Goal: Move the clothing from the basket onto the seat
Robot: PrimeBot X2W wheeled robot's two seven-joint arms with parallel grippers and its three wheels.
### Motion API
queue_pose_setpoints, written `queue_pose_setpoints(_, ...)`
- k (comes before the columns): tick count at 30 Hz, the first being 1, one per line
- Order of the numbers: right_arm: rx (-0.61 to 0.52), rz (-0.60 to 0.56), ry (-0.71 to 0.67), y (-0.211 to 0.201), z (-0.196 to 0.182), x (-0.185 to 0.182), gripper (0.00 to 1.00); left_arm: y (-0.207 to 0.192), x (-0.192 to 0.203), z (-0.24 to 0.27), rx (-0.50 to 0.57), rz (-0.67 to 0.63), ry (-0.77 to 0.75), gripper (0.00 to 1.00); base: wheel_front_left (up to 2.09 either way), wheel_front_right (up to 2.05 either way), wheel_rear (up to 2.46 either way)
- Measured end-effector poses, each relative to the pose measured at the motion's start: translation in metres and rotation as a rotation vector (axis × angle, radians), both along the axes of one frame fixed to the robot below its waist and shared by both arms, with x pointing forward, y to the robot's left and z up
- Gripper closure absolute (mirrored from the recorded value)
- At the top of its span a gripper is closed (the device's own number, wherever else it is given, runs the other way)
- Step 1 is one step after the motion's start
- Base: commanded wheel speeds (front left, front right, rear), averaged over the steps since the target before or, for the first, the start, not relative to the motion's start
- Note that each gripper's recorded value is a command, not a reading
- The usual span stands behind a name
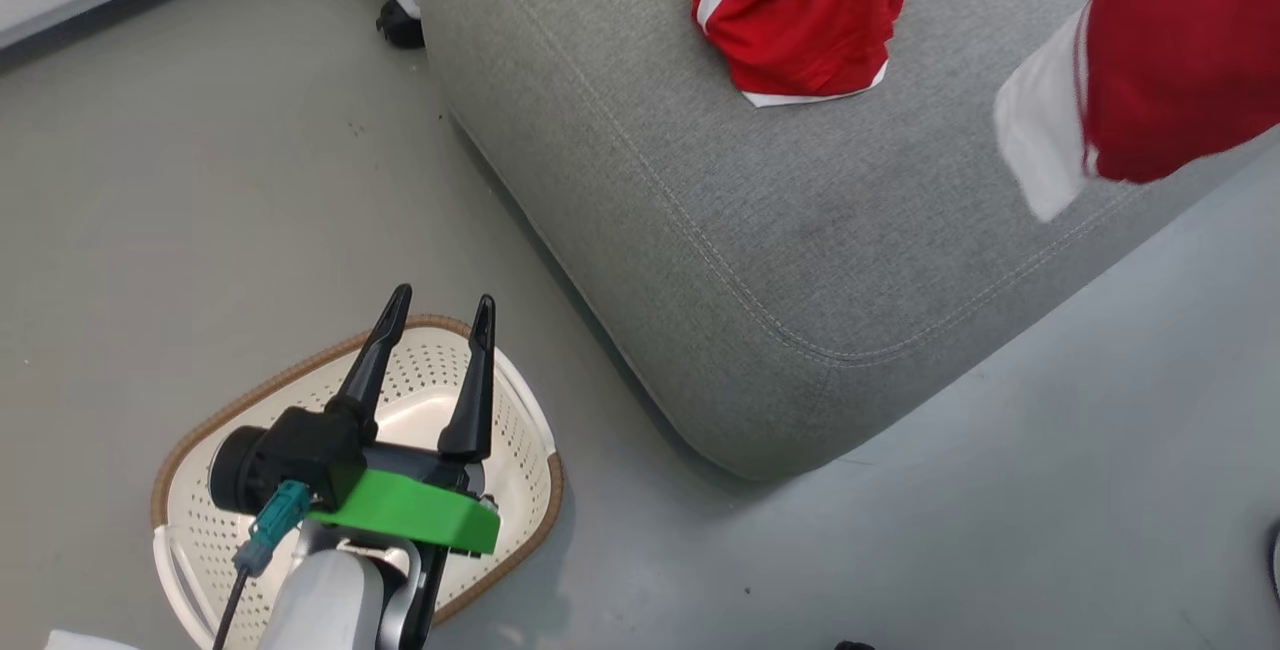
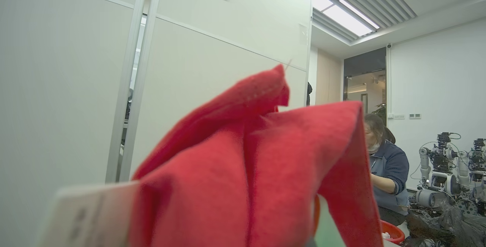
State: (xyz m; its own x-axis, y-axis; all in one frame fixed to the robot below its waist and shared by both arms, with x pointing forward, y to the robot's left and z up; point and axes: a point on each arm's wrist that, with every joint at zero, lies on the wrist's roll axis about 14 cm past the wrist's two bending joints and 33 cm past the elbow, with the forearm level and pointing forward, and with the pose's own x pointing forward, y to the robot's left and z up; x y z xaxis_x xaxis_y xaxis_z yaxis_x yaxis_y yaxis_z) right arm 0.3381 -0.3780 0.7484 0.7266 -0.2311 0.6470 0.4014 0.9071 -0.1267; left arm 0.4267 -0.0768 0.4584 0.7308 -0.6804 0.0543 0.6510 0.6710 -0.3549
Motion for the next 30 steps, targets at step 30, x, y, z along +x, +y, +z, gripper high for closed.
queue_pose_setpoints(30, 0.028, 0.069, 0.451, -0.013, -0.177, 0.260, 1.00, 0.056, 0.054, -0.121, 0.071, 0.120, 0.162, 0.00, 0.00, 0.00, 0.00)
